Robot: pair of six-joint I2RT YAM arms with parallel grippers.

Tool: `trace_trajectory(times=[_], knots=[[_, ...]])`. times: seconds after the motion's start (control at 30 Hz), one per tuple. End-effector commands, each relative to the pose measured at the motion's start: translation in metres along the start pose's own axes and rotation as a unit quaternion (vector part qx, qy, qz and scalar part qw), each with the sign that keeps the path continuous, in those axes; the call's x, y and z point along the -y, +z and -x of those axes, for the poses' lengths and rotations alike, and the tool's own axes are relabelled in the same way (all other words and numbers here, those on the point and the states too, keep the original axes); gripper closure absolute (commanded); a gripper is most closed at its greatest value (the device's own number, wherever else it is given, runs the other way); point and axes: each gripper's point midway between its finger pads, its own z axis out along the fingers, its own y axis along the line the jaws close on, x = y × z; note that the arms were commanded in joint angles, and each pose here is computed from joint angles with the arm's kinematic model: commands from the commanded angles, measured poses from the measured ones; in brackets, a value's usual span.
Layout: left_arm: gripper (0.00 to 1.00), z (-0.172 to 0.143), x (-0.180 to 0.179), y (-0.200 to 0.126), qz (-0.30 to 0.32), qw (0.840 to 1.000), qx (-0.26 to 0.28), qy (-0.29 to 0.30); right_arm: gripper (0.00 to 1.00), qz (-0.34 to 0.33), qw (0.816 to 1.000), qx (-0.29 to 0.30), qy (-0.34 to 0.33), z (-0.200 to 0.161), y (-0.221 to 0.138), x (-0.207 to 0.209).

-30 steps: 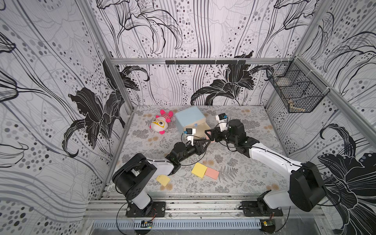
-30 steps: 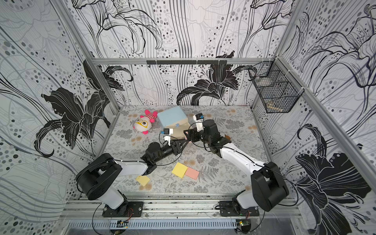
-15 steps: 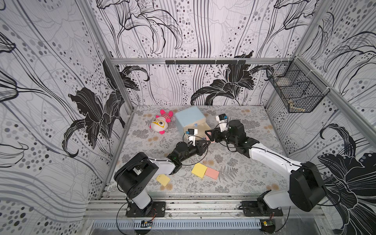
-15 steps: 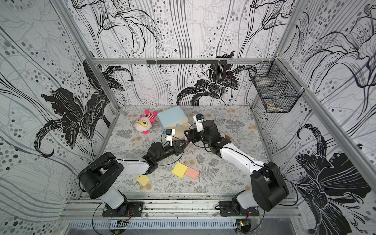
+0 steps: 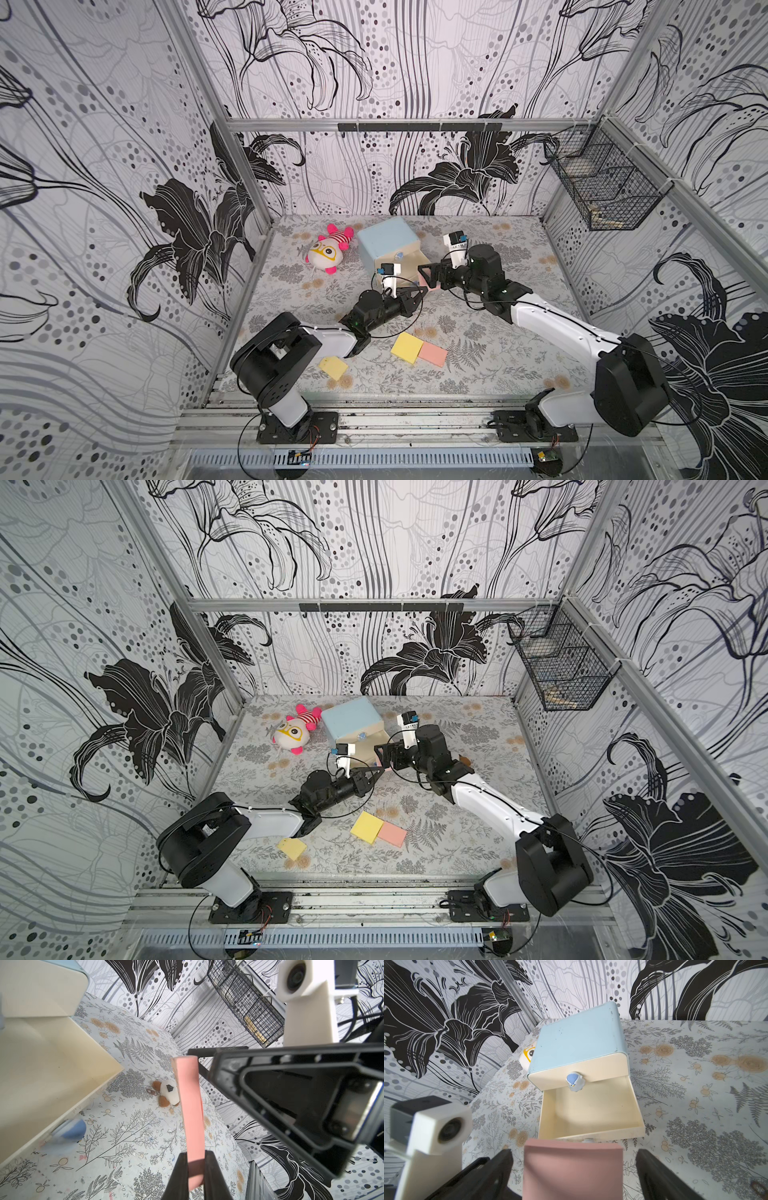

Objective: Please put the sticky notes in the drawer by color
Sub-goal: Pick up the sticky notes from the center of the board, then place the sticky notes in the drawer.

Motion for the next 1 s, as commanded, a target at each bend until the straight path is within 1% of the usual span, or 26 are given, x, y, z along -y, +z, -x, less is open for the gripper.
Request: trace_trajectory(times=[0.0, 0.13, 0.2, 0.3, 0.4, 0.5, 0.57, 0.63, 0.83, 0.97], knots=[[1.00, 0.024, 0.005, -0.008, -0.001, 0.997, 0.047, -0.066, 0.01, -0.030, 0.999, 0.034, -0.002, 0.016, -0.017, 0.007], [1.00, 0.031, -0.003, -0.011, 0.009, 0.984, 0.069, -0.166, 0.01, -0.074, 0.996, 0.055, -0.003, 0.025, -0.031, 0.019], [1.00, 0.033, -0.006, -0.015, 0.009, 0.973, 0.082, -0.216, 0.01, -0.096, 0.993, 0.061, -0.003, 0.026, -0.036, 0.026], [1.00, 0.036, -0.018, -0.019, 0.019, 0.954, 0.092, -0.286, 0.01, -0.108, 0.992, 0.061, -0.006, 0.024, -0.038, 0.031], [1.00, 0.041, -0.027, -0.023, 0.022, 0.939, 0.098, -0.330, 0.01, -0.107, 0.993, 0.054, -0.004, 0.018, -0.037, 0.032], [1.00, 0.051, -0.036, -0.028, 0.022, 0.928, 0.115, -0.353, 0.01, -0.107, 0.993, 0.053, -0.002, 0.014, -0.035, 0.033], [1.00, 0.055, -0.042, -0.030, 0.024, 0.924, 0.122, -0.362, 0.01, -0.108, 0.993, 0.053, -0.002, 0.014, -0.035, 0.034], [1.00, 0.057, -0.047, -0.029, 0.025, 0.920, 0.121, -0.372, 0.01, -0.108, 0.993, 0.051, -0.002, 0.012, -0.035, 0.034], [1.00, 0.060, -0.052, -0.020, 0.001, 0.913, 0.105, -0.395, 0.01, -0.113, 0.992, 0.050, -0.003, 0.012, -0.035, 0.036], [1.00, 0.054, -0.057, -0.017, 0.005, 0.909, 0.096, -0.406, 0.01, -0.116, 0.992, 0.047, -0.003, 0.012, -0.032, 0.038]])
